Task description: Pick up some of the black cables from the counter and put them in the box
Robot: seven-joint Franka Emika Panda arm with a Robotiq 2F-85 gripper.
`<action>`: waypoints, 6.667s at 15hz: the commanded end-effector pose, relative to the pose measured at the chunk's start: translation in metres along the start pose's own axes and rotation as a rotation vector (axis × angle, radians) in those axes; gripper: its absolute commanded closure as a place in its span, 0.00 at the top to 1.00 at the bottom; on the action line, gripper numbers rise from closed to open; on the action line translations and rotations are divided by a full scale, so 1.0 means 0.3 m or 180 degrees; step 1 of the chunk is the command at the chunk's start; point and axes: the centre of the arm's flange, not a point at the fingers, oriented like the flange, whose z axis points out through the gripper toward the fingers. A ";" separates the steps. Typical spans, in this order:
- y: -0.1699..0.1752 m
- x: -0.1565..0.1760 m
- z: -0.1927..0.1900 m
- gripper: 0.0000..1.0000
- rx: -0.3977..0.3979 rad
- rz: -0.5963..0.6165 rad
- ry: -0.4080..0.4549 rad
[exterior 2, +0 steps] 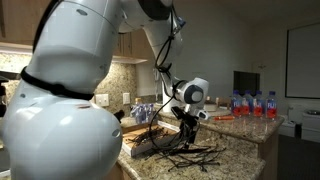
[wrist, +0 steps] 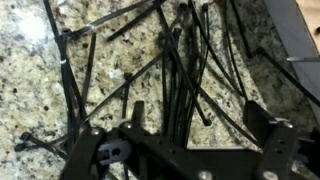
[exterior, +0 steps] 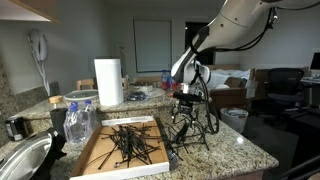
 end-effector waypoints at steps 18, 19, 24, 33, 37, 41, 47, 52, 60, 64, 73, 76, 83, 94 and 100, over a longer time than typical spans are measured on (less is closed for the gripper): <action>-0.007 0.122 0.144 0.48 0.0164 0.0558 -0.0383; -0.005 0.122 0.145 0.40 0.0166 0.0563 -0.0400; 0.001 0.126 0.161 0.10 0.0179 0.0583 -0.0471; 0.006 0.118 0.150 0.33 0.0221 0.0661 -0.0475; 0.014 0.110 0.117 0.51 0.0219 0.0652 -0.0433; -0.008 0.104 0.082 0.77 0.0208 0.0601 -0.0411; -0.024 0.089 0.066 1.00 0.0116 0.0578 -0.0652; 0.029 0.080 0.115 1.00 0.0097 0.0620 -0.0972; 0.049 0.133 0.188 0.75 0.0155 0.0684 -0.0884; 0.056 0.148 0.182 0.55 0.0280 0.0665 -0.0891; 0.045 0.187 0.217 0.02 0.0641 0.0690 -0.1088; 0.052 0.186 0.214 0.04 0.0698 0.0688 -0.1103; 0.063 0.178 0.198 0.28 0.0768 0.0678 -0.1086; 0.078 0.122 0.029 0.92 0.1086 0.0032 -0.0895; 0.116 0.099 0.093 1.00 0.1111 -0.0190 -0.1412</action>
